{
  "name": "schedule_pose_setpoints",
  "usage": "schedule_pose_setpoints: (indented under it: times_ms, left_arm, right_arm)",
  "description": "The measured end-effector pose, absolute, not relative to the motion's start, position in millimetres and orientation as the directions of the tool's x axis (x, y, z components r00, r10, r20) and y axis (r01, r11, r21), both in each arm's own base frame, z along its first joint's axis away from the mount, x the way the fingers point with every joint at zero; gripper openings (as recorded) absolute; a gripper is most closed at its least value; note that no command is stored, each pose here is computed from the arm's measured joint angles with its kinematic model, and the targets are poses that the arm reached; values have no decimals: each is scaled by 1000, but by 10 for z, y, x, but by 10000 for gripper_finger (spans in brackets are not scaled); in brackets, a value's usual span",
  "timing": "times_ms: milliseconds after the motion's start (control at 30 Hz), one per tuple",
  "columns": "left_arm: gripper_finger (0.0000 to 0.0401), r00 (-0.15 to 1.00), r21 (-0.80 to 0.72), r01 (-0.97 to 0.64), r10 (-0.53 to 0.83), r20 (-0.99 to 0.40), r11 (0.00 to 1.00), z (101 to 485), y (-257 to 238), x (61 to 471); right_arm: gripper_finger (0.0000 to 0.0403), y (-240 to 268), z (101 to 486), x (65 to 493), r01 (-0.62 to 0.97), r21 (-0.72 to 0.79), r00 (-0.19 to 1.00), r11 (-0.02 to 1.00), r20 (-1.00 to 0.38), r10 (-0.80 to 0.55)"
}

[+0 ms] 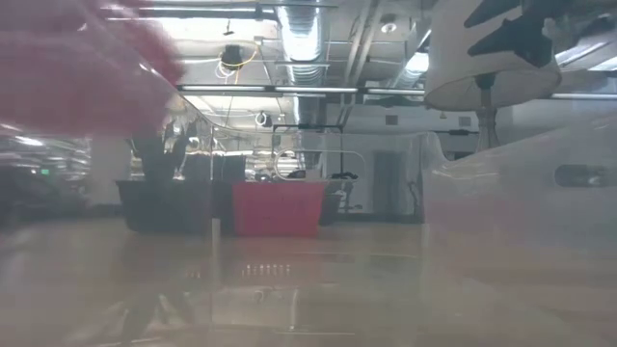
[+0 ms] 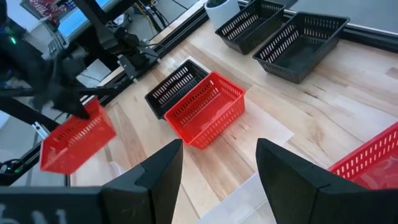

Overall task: Stack baskets by color
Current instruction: Stack the bottom red bin on top of the middle red bin

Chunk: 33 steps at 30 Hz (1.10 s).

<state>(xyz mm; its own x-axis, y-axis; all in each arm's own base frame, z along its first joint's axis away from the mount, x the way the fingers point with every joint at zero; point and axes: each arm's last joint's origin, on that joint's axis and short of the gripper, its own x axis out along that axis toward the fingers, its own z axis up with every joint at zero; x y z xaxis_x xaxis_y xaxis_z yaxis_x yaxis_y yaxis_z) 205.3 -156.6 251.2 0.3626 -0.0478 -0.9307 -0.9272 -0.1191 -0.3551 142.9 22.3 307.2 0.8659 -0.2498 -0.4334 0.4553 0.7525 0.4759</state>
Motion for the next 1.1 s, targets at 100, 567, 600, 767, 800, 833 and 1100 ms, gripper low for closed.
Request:
schedule_pose_setpoints:
  times_ms: [100,567,600,767,800,833,1100]
  left_arm:
    - [0,416,-417,-900,35,-909,-127,2730,-1358,2115]
    - [0,403,-390,-915,231,-885,102,3052,-130,2530]
    - [0,403,-388,-915,236,-884,112,3056,-44,2540]
    - [0,408,-377,-911,238,-881,167,3026,282,2618]
    - [0,400,-366,-914,236,-886,174,3008,322,2624]
    - [0,400,-364,-914,240,-885,180,2992,353,2648]
    - [0,402,-352,-907,227,-887,232,2729,454,2961]
  right_arm:
    - [226,223,3073,1428,455,474,866,753,-433,-251]
    - [226,223,3074,1429,452,462,866,763,-431,-251]
    - [226,223,3074,1429,452,462,866,763,-431,-251]
    - [226,223,3074,1429,452,463,866,763,-431,-251]
    - [226,223,3074,1429,452,462,866,763,-432,-251]
    - [226,223,3074,1429,452,463,867,763,-431,-251]
    - [226,224,3078,1433,449,467,869,762,-425,-251]
